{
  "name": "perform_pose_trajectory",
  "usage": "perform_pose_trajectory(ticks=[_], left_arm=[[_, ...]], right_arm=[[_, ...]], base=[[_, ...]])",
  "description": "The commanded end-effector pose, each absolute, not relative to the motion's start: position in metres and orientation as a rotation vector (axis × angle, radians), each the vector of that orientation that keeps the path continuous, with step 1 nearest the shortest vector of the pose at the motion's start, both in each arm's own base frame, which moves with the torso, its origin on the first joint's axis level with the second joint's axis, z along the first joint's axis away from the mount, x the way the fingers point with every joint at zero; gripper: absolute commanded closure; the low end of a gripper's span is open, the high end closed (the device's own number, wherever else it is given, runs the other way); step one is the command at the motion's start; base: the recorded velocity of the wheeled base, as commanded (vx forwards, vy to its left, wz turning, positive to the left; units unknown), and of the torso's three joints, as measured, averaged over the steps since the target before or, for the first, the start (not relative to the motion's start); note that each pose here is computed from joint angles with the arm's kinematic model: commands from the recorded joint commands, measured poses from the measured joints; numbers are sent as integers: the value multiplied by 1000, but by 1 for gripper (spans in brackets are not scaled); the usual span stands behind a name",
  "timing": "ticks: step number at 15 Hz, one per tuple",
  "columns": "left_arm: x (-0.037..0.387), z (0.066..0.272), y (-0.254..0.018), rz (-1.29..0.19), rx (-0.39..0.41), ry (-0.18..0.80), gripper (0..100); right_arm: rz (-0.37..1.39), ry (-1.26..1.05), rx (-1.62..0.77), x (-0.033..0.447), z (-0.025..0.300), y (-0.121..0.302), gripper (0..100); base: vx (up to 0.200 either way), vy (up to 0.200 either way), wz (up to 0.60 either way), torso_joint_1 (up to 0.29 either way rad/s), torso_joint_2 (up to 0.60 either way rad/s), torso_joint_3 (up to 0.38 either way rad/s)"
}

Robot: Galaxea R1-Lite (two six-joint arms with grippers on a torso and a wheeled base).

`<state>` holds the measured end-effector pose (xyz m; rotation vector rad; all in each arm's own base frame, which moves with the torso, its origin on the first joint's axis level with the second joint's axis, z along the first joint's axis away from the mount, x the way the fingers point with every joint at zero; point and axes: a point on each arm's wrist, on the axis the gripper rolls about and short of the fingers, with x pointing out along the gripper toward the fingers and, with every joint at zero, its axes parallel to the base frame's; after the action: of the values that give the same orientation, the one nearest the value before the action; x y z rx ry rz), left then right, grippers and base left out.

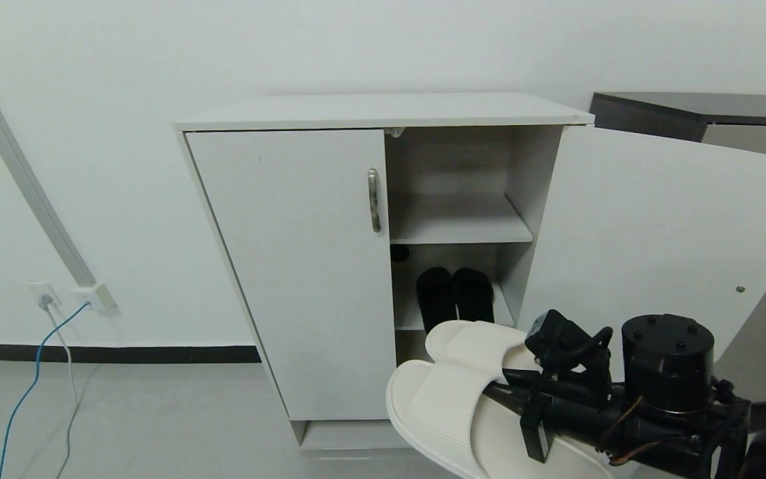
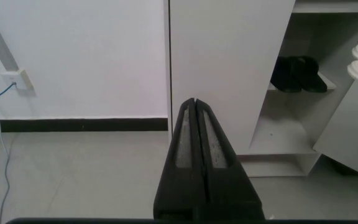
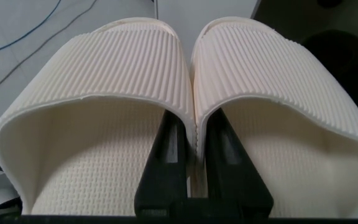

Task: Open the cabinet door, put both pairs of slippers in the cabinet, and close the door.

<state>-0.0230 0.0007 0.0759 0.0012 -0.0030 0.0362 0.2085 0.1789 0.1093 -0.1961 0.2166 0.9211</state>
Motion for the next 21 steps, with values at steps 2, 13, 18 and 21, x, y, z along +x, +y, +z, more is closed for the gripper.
perform_pose_trajectory(ticks=[2,13,18,21], left_arm=[[-23,76,1,38,2,-2,100],[-23,76,1,37,3,-1,100],[-23,76,1,37,3,-1,100],[-23,76,1,37,3,-1,100]], right_arm=[[913,201,-196,211,108,181,100],[134,201,-49,243,147,280,100],[40,187,-16,258,170,282,100],[18,180,-5,268,178,278,100]], base=[[0,0,0,0,0,0],[0,0,0,-4,33,34],[0,0,0,0,2,12],[0,0,0,0,0,0]])
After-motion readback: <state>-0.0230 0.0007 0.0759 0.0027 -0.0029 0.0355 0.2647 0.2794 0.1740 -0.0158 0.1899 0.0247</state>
